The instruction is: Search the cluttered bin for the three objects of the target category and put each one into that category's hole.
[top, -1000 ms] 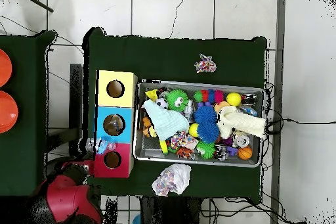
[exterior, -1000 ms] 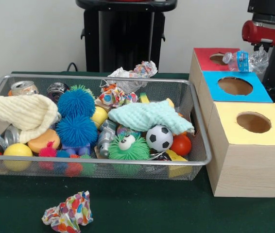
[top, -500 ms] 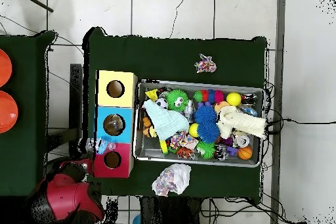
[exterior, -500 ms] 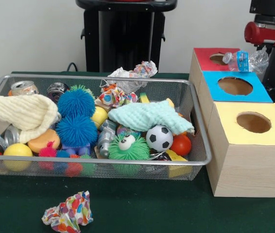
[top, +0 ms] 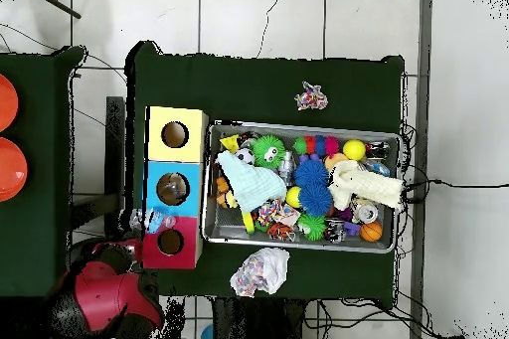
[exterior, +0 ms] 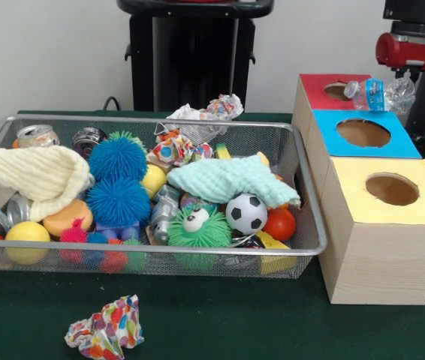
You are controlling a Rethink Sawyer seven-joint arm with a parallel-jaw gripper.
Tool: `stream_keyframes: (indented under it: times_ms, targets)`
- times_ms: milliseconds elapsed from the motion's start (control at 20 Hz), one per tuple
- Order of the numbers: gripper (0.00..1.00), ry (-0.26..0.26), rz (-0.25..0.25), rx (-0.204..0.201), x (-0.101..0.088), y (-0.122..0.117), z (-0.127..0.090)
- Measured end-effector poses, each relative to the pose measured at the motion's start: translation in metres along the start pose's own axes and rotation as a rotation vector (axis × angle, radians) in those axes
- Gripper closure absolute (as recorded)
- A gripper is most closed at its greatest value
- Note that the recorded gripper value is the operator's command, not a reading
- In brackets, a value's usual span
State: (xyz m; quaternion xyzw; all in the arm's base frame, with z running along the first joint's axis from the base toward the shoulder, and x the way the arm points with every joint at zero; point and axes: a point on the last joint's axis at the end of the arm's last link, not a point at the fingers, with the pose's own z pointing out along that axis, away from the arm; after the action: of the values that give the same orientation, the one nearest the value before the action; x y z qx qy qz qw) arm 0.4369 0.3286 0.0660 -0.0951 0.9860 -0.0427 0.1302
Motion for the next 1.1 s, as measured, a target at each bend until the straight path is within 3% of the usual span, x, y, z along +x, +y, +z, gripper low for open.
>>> stream_keyframes:
  times_ms: [500, 1100]
  targets:
    - [1.00, 0.022, -0.003, -0.028, 0.007, -0.021, 0.001]
    - [1.00, 0.008, -0.025, -0.049, 0.009, -0.023, -0.004]
